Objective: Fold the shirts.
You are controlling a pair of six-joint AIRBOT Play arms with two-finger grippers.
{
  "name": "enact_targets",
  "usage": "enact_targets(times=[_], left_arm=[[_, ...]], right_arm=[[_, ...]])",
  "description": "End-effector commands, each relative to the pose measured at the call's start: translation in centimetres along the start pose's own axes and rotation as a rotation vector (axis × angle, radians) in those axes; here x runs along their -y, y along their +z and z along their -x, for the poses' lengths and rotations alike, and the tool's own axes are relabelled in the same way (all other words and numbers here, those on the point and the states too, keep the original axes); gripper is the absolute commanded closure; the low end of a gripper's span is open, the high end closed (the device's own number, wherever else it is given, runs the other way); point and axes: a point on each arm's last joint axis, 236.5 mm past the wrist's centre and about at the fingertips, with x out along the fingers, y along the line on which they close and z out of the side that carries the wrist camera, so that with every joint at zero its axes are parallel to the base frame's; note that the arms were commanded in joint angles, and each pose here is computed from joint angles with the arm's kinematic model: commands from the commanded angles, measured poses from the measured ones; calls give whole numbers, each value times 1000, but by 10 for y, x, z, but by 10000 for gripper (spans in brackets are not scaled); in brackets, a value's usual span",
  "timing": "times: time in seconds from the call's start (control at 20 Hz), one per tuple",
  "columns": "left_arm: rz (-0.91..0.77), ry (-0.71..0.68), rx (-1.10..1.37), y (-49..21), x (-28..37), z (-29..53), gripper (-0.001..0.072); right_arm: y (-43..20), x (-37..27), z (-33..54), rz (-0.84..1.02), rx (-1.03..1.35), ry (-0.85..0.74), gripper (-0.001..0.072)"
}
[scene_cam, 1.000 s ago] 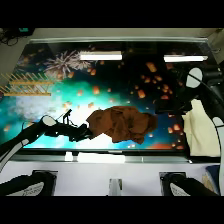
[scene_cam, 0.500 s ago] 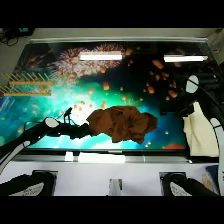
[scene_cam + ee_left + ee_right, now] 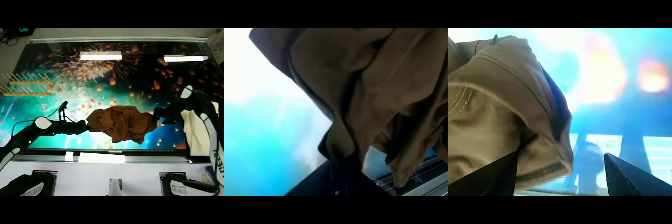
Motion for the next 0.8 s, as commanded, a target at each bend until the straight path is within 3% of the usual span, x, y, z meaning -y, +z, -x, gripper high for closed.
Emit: enact_targets(times=[0.0,0.05,0.1,0.15,0.3,0.5,0.65,0.75], left_arm=[[-22,-20,28,4,10,9,672],[-28,-24,36,5,12,11,672],[-39,-30,47,9,15,13,672],[-64,-40,68,15,21,19,672],[-211,-101,255,74,65,71,672],[-415,-196,835,190,178,286,672],[-620,-207,1335,178,270,501,672],[-731,-162,1543,137,306,585,672]], right_arm=[[4,-8,-36,20,-46,9,190],[6,-10,-41,8,-50,23,334],[6,-9,-43,-5,-53,24,596],[6,-7,-41,-15,-53,17,684],[22,-4,-3,40,37,-39,683],[87,-39,190,180,588,-90,684],[46,-62,386,205,1076,-138,683],[-19,-73,480,222,1349,-131,683]])
